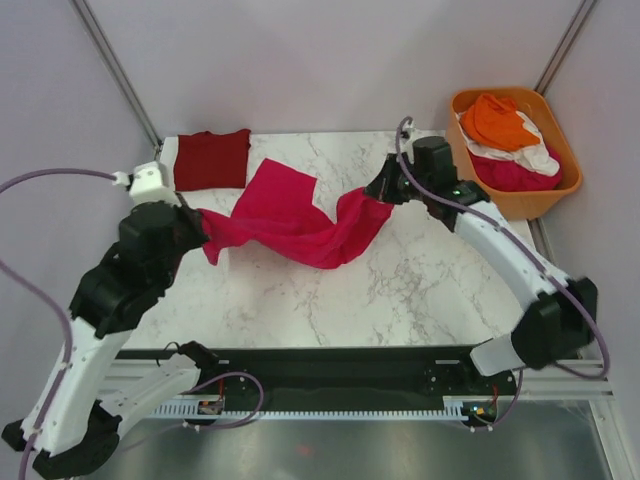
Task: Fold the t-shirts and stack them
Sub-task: Flatten the tshirt out
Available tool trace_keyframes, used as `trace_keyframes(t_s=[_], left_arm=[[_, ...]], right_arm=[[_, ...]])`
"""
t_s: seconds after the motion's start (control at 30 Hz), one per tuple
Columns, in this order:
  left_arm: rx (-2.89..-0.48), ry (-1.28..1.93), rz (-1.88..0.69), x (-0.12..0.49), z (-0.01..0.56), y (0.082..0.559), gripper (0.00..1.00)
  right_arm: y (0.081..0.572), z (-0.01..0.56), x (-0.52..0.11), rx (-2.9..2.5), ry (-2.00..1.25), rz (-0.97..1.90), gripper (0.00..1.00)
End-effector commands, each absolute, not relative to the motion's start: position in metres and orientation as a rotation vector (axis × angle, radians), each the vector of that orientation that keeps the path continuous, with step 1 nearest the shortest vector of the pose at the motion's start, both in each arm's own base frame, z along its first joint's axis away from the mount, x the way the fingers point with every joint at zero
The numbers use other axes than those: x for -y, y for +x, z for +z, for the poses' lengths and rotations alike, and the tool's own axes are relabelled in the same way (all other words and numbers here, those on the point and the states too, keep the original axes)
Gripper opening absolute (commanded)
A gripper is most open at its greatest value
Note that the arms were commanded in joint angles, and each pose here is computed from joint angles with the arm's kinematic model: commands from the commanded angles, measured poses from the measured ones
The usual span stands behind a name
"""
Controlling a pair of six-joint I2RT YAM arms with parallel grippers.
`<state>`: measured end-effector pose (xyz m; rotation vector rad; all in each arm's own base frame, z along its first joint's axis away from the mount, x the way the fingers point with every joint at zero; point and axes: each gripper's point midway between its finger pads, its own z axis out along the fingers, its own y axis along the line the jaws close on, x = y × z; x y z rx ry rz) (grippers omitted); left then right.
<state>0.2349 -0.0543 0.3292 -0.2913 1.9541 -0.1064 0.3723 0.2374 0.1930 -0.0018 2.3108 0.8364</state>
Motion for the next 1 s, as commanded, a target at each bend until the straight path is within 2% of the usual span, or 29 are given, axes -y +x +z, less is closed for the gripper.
trace_keyframes(t_s=[0.0,0.07,0.2,0.37,0.47,0.57,0.8,0.83,0.93,0.97], left_arm=[[-1.759,-0.27,-0.075,0.022,0.397,0.213,0.02],[-1.689,-0.26,-0.112,0.015,0.423,0.199,0.02],[-1.548,-0.155,-0.252,0.013,0.474,0.162,0.02],[-1.348,-0.023,-0.382,0.005,0.533,0.103,0.02],[-1.329,0.041,-0.397,0.013,0.546,0.093,0.02],[-1.385,0.086,-0.443,0.033,0.541,0.106,0.02],[-1.675,0.134,-0.331,0.083,0.498,0.213,0.02],[-1.765,0.162,-0.296,0.1,0.476,0.247,0.02],[-1.887,0.224,-0.219,0.12,0.431,0.304,0.02],[-1.971,0.218,-0.186,0.124,0.398,0.342,0.02]], right_arm=[[0.337,0.33,-0.204,-2.013,-0.091,0.762,0.0],[0.304,0.374,-0.19,-1.908,-0.143,0.77,0.0],[0.244,0.425,-0.161,-1.78,-0.189,0.745,0.0],[0.177,0.465,-0.111,-1.633,-0.142,0.653,0.0],[0.155,0.486,-0.089,-1.577,-0.089,0.615,0.0],[0.164,0.492,-0.083,-1.592,-0.032,0.58,0.0],[0.269,0.434,-0.112,-1.865,0.077,0.46,0.0],[0.282,0.425,-0.116,-1.89,0.081,0.444,0.0],[0.333,0.382,-0.133,-1.988,0.098,0.387,0.0],[0.36,0.356,-0.137,-2.033,0.124,0.357,0.0]])
